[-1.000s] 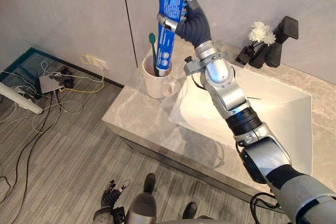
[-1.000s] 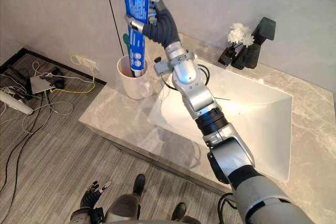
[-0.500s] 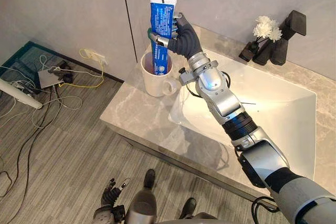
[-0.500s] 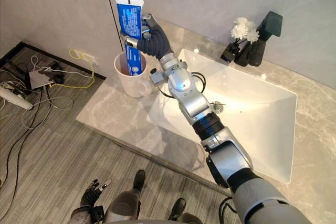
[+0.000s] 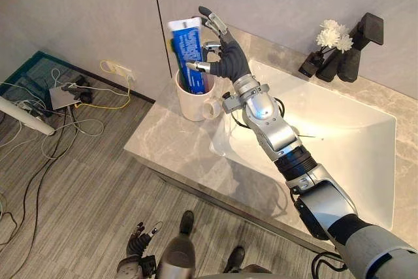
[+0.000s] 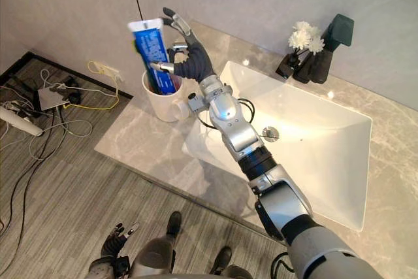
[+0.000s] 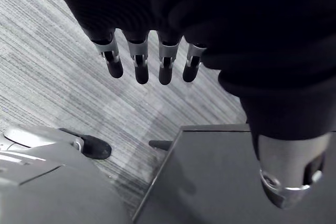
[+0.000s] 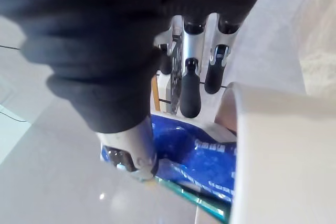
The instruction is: Organize washtable
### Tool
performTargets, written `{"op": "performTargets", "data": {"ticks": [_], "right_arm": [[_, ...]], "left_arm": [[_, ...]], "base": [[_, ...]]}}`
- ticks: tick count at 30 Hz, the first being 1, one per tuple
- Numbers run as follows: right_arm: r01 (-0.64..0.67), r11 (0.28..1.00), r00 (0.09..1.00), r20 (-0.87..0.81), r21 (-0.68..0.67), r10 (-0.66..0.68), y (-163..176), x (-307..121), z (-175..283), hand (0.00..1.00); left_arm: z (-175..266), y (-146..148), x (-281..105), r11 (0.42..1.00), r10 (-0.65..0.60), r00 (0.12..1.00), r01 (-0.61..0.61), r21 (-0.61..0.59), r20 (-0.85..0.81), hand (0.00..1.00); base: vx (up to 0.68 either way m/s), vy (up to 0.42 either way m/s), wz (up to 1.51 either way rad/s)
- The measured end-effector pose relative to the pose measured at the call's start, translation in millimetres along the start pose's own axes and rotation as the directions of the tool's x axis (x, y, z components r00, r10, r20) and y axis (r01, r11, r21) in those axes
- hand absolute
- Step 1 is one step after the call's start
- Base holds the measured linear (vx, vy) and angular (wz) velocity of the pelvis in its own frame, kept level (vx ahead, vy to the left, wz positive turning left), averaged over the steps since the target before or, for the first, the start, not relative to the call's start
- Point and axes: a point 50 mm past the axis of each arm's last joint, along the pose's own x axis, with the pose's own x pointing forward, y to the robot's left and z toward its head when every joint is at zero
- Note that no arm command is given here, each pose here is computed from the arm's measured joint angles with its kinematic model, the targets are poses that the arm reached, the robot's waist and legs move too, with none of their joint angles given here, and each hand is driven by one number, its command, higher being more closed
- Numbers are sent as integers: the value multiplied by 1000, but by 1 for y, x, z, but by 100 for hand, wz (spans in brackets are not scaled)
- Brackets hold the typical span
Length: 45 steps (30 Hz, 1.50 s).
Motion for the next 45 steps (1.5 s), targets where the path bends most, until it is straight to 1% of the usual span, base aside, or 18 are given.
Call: {"op": "performTargets", "data": {"ticks": [5,16,18,21,24,26,27,31,32,34,36,39,41,42,44,45], "right_arm": [[3,1000,1000,-26,7,-3,1,-7,-8,0],[6,1000,1000,-2,29,-6,2,-18,-4,0],[4,1000,1000,30,26,-5,1,-20,3,0],[2,1000,991,134,-1,-2,-8,-24,26,0],[37,998,973,230,-49,-25,-27,-27,47,0],[86,990,952,304,-116,-48,-49,-32,65,0],[99,986,945,322,-131,-52,-54,-34,70,0],[184,958,880,471,-219,-61,-80,-47,108,0],[212,949,857,511,-234,-65,-87,-51,119,0],[306,913,780,622,-269,-78,-105,-68,149,0],[364,890,731,677,-276,-89,-116,-82,163,0],[491,816,685,714,-304,-146,-140,-112,174,0],[620,733,631,734,-282,-251,-162,-140,178,0],[648,709,620,733,-278,-279,-167,-148,178,0],[727,626,597,711,-283,-371,-183,-176,173,0],[740,607,596,701,-290,-392,-185,-182,171,0]], "left_arm": [[-1,0,0,1000,-1,1000,1,1,-4,0],[-6,1,-1,1000,-2,1000,3,4,-24,0],[-7,1,-1,1000,-1,1000,1,6,-29,0],[-9,2,-1,1000,1,999,0,8,-40,0],[-17,4,-3,1000,6,997,-5,14,-71,0],[-20,4,-4,1000,6,997,-5,21,-81,0],[-21,5,-5,1000,7,996,-5,22,-85,0],[-29,7,-8,1000,3,994,0,31,-113,0],[-29,7,-8,999,-3,993,7,34,-115,0],[-32,8,-8,999,-1,992,5,36,-126,0],[-34,9,-9,999,2,991,3,38,-136,0],[-42,13,-13,999,11,987,-3,44,-162,0],[-46,15,-16,999,13,985,-4,54,-174,0],[-47,15,-16,998,12,984,-2,56,-177,0],[-50,15,-17,997,3,981,11,70,-193,0],[-52,15,-18,997,1,980,13,70,-199,0]], "base": [[0,0,0],[-14,-3,0],[0,0,0],[-11,-3,-1],[0,0,0],[0,0,0],[0,0,0],[-25,-12,-6],[-44,-9,-13],[-57,-9,-13],[-34,-8,-11],[-12,-9,-12],[-41,-9,-17],[-48,-4,-18],[-40,1,-13],[-32,3,-11]]}}
